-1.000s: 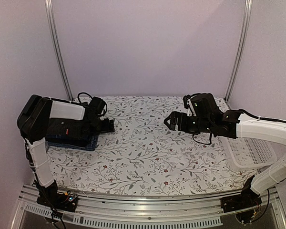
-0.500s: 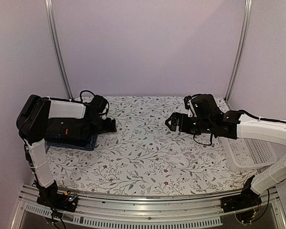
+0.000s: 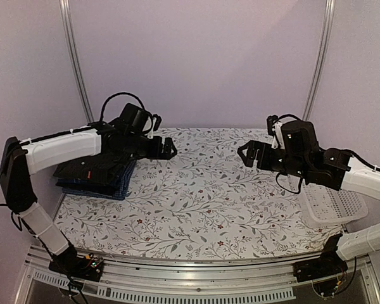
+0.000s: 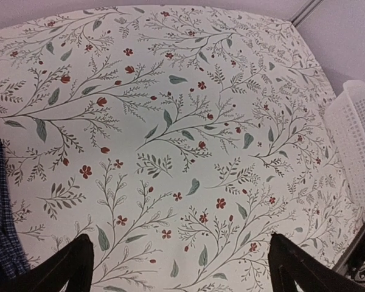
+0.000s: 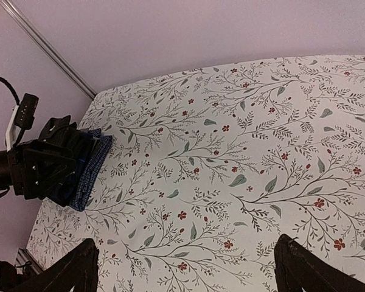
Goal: Fold and stack the long sleeve shirts
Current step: Reset both arms
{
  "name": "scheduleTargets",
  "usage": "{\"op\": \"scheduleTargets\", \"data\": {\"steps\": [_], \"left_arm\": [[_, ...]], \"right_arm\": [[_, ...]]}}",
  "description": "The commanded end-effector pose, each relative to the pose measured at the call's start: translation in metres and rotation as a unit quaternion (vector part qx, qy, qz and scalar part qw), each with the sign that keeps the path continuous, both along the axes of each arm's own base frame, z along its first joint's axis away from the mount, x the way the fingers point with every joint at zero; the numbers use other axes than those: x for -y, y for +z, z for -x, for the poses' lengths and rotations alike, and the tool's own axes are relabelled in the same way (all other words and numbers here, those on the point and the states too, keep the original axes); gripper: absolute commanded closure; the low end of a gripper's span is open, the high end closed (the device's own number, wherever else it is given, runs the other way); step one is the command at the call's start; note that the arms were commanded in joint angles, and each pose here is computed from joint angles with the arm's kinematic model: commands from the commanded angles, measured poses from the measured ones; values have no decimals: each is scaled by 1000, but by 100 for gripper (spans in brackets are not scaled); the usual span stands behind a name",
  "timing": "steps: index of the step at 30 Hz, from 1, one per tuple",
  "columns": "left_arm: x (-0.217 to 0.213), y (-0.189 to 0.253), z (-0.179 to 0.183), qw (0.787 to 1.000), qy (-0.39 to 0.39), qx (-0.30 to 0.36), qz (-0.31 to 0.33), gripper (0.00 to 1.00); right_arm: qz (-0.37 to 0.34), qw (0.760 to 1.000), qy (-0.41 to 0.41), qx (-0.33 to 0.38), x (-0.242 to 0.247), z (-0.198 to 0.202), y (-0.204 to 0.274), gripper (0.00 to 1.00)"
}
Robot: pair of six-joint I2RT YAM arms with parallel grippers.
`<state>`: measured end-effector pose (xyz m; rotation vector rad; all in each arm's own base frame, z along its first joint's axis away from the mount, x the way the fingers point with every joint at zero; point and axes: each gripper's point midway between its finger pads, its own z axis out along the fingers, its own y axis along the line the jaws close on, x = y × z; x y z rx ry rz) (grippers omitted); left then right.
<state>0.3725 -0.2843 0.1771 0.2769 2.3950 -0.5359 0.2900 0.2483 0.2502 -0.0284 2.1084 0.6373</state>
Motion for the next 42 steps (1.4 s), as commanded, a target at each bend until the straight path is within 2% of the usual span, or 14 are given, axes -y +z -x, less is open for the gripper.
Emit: {"op": "scheduleTargets", "data": {"steps": [1,8,15,25,42], "left_arm": [[-1,30,23,999,-7,32,30,0],[-29,61,51,995,11,81,54,0],[-58,69,72,990,33,121,69,0],[-81,74,84,984,58,150,78,0],[-87,79,85,980,63,173,77,0]], "right_arm": [[13,998,-28,54,32,8,24,1],[2,992,-55,116,71,28,53,1],[4,988,-56,141,89,42,57,1],[23,990,-50,132,87,40,43,1],[31,989,-55,131,85,36,39,1]]}}
